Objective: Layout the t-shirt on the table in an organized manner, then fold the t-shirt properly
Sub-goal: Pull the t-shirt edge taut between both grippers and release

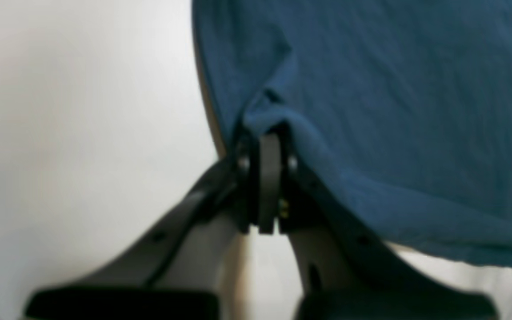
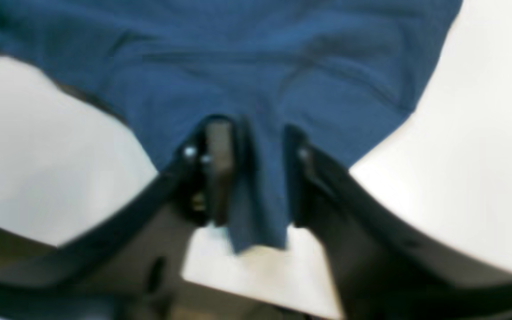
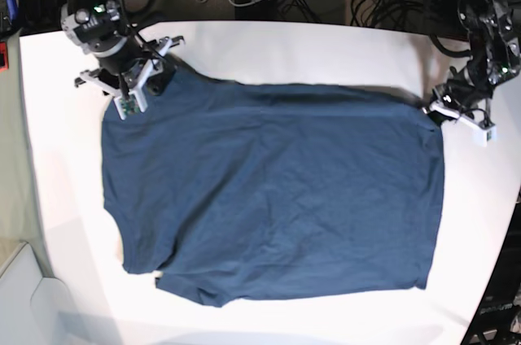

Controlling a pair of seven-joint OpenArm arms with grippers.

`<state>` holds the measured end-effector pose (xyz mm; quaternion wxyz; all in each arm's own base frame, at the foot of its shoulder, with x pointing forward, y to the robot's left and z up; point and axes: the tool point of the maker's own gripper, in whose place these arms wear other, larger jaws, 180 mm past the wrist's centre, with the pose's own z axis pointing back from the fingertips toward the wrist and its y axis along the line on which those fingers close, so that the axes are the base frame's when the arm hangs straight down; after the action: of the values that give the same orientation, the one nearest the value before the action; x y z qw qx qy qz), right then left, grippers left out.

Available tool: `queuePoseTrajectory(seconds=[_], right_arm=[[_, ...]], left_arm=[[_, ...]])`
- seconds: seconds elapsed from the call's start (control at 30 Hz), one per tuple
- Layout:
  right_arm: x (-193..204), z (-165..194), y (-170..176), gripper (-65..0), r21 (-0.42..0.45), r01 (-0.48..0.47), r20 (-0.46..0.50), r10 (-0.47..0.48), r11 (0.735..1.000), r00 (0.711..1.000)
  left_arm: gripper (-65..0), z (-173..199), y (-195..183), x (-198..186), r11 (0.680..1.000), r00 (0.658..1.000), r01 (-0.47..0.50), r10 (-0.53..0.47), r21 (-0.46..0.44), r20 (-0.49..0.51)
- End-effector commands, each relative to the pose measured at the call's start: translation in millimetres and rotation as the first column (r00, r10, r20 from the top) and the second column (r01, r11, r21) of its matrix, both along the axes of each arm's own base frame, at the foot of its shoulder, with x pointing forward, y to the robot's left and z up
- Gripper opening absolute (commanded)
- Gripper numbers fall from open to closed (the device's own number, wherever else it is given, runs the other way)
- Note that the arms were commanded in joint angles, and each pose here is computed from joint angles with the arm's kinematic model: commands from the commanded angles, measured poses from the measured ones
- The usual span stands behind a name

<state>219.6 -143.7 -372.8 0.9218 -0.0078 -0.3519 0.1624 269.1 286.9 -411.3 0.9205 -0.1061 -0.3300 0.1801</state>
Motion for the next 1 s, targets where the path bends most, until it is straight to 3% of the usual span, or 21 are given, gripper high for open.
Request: queuePoseTrajectory(seconds=[0.0,0.1,0.2,0.33,0.5,0.7,0.8,0.97], right_arm=[[-1,5,-4,-39.0,-0.012,0.000,0.010,0.000,1.000,1.000],[-13,-2,-5,-33.8,-0.016,0.000,-0.029,-0.001,1.000,1.000],[-23,-6,-5,-33.7,-0.016,0.000,-0.049,-0.001,1.000,0.999],[-33,-10,-6,-33.7,-0.021,-0.003,-0.075,0.001,1.000,0.997],[-31,-6,-35,-33.7,-0.061,0.066,-0.060,-0.070,0.996,0.996],[6,23,-84,-33.7,-0.137,0.154,0.057,-0.147,0.979,0.987],[35,45,-89,-33.5,-0.149,0.152,0.138,-0.132,0.977,0.982],[100,69,-70,-33.8,-0.097,0.113,0.243,-0.087,0.989,0.966]], left_arm=[[-61.6,8,4,3,1.000,1.000,0.011,-0.012,0.019,0.017],[-50.5,-6,-4,-15,0.999,0.997,0.047,-0.046,0.002,-0.069],[-40.3,-5,-2,-20,0.999,0.994,0.044,-0.044,-0.006,-0.099],[-39.4,4,15,-30,1.000,0.996,0.001,0.000,0.016,-0.086],[-39.4,46,55,-23,0.992,0.995,-0.098,0.096,0.081,0.031],[-39.6,105,103,-5,0.961,0.947,-0.258,0.232,0.096,0.220],[-39.4,124,99,21,0.962,0.925,-0.266,0.239,0.055,0.296],[-39.8,106,33,71,0.981,0.936,-0.170,0.189,-0.089,0.297]])
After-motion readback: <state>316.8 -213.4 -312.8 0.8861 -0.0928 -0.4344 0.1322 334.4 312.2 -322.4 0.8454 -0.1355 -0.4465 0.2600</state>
